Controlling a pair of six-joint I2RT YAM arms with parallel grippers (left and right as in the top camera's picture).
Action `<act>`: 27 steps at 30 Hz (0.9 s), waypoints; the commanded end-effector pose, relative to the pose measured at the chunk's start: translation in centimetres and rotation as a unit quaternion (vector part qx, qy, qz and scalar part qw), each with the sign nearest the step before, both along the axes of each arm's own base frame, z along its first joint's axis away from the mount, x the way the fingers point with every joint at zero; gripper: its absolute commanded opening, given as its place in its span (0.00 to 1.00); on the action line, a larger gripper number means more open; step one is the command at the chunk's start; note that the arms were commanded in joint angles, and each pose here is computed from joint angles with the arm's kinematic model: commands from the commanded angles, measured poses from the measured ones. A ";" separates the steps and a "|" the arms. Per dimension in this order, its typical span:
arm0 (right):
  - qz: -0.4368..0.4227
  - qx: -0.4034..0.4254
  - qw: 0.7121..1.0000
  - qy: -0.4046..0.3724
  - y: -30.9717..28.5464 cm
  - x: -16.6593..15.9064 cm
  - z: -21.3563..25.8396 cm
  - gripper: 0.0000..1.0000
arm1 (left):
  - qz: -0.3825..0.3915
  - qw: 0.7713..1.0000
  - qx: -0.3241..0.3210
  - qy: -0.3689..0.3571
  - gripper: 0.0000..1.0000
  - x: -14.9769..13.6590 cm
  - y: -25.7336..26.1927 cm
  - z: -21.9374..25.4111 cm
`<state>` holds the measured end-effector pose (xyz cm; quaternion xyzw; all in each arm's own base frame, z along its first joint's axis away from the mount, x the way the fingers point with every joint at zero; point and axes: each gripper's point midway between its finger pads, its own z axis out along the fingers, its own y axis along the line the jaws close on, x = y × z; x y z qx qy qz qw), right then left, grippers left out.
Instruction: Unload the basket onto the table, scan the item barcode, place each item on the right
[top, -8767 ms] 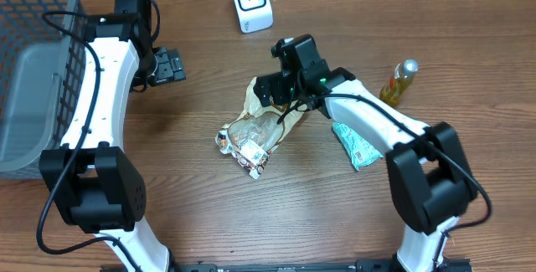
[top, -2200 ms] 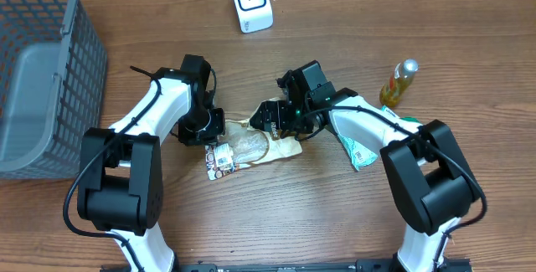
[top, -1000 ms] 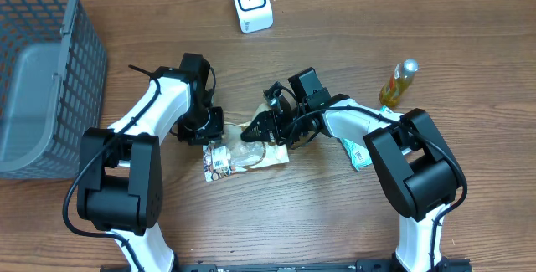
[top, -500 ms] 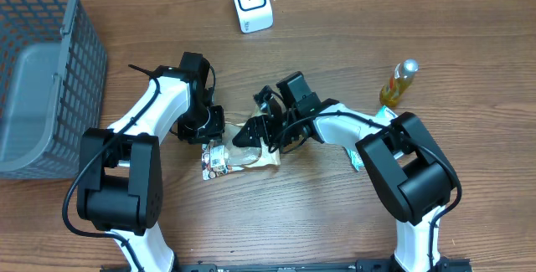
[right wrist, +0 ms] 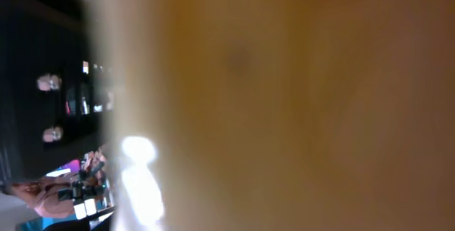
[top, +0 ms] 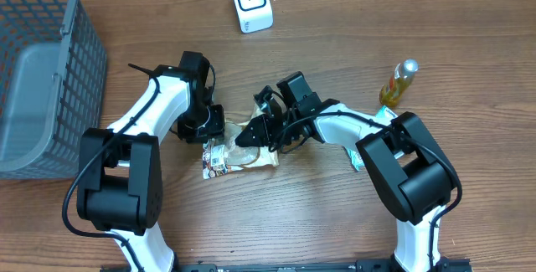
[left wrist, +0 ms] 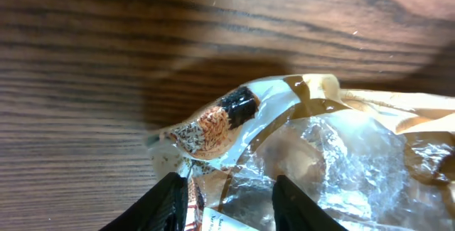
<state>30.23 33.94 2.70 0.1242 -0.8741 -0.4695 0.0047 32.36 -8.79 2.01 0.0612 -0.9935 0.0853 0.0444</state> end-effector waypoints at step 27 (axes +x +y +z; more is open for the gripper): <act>0.045 0.149 0.988 0.013 -2.6 0.6 6.0 0.35 | 0.130 0.983 0.078 -0.102 1.00 7.5 11.7 8.6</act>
